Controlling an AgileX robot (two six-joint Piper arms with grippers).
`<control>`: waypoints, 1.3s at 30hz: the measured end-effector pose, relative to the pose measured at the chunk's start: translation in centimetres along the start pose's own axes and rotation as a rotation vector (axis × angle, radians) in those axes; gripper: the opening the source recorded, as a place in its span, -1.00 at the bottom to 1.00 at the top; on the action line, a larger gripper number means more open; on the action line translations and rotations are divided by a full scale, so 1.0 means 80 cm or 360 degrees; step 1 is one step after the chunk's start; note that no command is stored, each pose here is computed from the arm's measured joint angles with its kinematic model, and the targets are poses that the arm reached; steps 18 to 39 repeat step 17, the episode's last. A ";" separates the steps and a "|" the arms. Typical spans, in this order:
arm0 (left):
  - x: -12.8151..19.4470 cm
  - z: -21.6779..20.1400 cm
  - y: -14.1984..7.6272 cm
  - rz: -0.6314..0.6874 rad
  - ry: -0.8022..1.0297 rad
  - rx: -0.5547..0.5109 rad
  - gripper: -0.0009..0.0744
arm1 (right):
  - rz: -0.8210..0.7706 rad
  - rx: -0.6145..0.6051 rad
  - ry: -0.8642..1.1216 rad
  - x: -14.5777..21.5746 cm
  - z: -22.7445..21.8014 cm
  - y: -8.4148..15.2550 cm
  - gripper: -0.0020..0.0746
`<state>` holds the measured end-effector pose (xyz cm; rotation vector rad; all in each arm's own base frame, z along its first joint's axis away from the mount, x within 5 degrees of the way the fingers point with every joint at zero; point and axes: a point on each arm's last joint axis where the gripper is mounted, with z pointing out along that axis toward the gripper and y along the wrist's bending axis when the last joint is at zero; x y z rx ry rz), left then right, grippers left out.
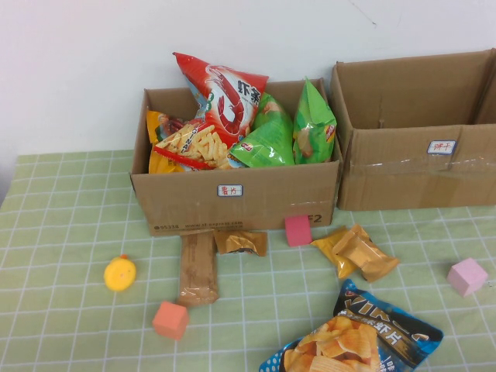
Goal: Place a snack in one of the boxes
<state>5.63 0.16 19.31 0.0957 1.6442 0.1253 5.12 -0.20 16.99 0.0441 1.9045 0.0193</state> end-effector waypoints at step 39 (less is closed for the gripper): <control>0.021 -0.003 -0.003 -0.0078 0.0305 0.0035 -0.98 | 0.0000 0.0000 0.0000 0.000 0.000 0.000 -0.95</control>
